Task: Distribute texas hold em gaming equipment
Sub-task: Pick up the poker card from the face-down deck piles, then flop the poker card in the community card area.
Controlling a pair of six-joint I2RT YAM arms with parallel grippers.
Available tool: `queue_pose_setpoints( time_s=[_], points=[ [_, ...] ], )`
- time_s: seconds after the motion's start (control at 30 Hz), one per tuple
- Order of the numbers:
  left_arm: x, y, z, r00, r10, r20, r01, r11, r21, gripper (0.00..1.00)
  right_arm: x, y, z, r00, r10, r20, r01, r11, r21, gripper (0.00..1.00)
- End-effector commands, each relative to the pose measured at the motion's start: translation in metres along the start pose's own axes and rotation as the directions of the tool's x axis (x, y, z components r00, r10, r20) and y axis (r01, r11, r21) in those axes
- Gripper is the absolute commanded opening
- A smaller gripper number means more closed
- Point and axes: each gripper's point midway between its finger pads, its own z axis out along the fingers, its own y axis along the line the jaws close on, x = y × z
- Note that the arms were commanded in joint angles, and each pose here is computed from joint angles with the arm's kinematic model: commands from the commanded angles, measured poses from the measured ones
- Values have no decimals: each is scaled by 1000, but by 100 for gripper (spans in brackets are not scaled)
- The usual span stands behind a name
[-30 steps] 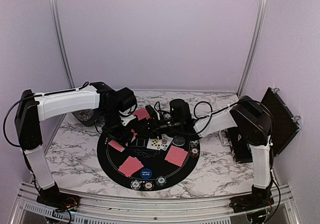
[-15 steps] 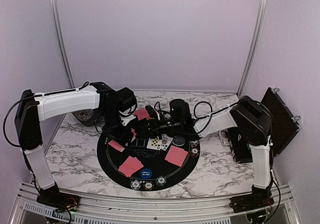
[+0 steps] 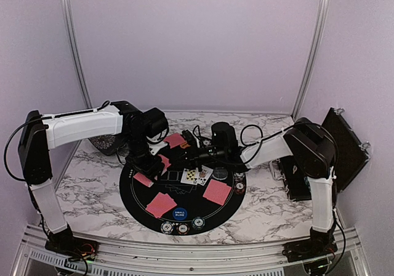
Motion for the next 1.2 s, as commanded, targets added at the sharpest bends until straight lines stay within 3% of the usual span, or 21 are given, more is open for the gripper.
queue_pose_setpoints(
  time_s=[0.0, 0.87, 1.03, 1.17],
  points=[
    [3, 1, -8, 1000, 2, 10, -1, 1000, -5, 57, -12, 20, -11, 999, -32, 33, 33, 999, -31, 0],
    [17, 21, -4, 997, -75, 10, 75, 997, 1, 57, -46, -3, -62, 989, -38, 145, 31, 998, 49, 0],
    [20, 29, -4, 995, -95, 9, 95, 995, 0, 57, -61, -18, -76, 973, -152, 174, 122, 978, 170, 0],
    [22, 35, -5, 993, -115, 9, 115, 993, -1, 57, -80, -21, -87, 916, -358, 178, 278, 890, 361, 0]
  ],
)
